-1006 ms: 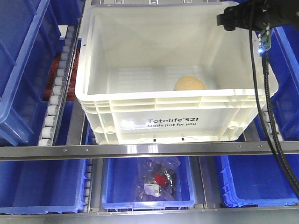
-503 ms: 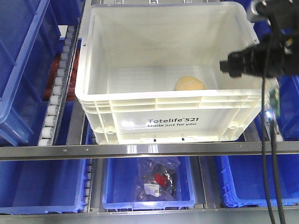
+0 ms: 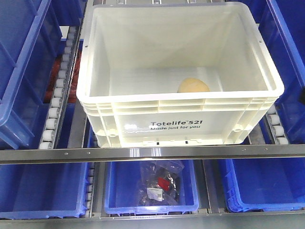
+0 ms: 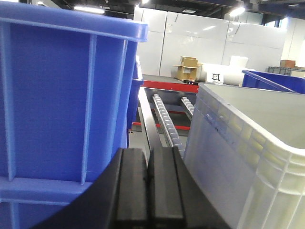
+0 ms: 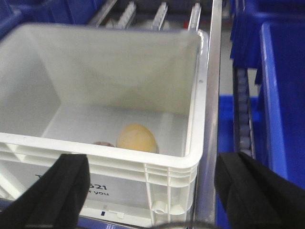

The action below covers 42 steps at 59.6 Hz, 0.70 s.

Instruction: Place moving items into box and shelve

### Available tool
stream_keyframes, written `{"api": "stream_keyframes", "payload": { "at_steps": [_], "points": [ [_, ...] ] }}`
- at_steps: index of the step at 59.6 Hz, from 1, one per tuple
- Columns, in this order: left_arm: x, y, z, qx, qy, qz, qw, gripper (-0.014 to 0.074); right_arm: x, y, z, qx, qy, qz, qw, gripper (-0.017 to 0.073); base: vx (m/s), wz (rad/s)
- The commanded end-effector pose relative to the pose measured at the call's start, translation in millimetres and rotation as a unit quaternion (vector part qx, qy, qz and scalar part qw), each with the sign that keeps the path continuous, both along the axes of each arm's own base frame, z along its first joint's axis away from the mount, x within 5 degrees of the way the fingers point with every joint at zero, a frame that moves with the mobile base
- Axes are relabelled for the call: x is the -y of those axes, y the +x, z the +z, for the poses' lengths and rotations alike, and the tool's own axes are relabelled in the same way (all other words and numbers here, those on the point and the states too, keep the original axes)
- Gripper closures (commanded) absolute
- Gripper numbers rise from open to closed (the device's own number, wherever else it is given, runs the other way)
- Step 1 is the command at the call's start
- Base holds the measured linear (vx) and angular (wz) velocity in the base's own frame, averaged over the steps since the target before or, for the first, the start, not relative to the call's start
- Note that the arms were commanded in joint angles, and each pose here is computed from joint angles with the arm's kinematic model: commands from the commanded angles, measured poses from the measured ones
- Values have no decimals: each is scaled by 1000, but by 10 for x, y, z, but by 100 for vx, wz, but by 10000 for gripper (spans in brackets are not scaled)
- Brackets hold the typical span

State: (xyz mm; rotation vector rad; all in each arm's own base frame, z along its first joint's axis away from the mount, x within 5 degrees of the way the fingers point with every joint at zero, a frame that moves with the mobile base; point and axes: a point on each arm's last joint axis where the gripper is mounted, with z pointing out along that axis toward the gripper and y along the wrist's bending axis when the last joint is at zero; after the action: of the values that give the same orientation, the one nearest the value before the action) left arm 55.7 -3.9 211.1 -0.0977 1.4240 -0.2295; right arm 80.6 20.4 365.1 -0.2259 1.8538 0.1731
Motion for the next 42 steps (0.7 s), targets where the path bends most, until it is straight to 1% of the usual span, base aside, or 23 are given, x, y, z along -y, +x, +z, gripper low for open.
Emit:
{"api": "stream_keyframes", "payload": {
  "at_steps": [1, 7, 10, 13, 18, 22, 28, 34, 38, 42],
  "points": [
    [-5, -9, 5, 35, -3, 3, 999, 600, 72, -212, 176, 77, -4, -9, 997, -25, 0, 0],
    [-5, -9, 5, 35, -3, 3, 999, 600, 147, -446, 211, 121, -15, -19, 992, -25, 0, 0],
    [-5, -9, 5, 35, -3, 3, 999, 600, 187, -536, 224, 142, -27, -28, 989, -25, 0, 0],
    [-5, -9, 5, 35, -3, 3, 999, 600, 214, -611, 232, 158, -32, -33, 986, -25, 0, 0],
    [-5, -9, 5, 35, -3, 3, 999, 600, 244, -699, 233, 174, -37, -39, 983, -8, 0, 0],
    [-5, -9, 5, 35, -3, 3, 999, 600, 257, -725, 219, 172, -41, -42, 983, 27, 0, 0],
    [-5, -9, 5, 35, -3, 3, 999, 600, 253, -686, 116, 159, -48, -43, 985, 113, 0, 0],
    [-5, -9, 5, 35, -3, 3, 999, 600, 232, -658, -62, 147, -39, -53, 987, 251, 0, 0],
    [-5, -9, 5, 35, -3, 3, 999, 600, 220, -628, -195, 151, -32, -75, 985, 361, 0, 0],
    [-5, -9, 5, 35, -3, 3, 999, 600, 214, -616, -276, 173, -21, -98, 980, 459, 0, 0]
  ]
}}
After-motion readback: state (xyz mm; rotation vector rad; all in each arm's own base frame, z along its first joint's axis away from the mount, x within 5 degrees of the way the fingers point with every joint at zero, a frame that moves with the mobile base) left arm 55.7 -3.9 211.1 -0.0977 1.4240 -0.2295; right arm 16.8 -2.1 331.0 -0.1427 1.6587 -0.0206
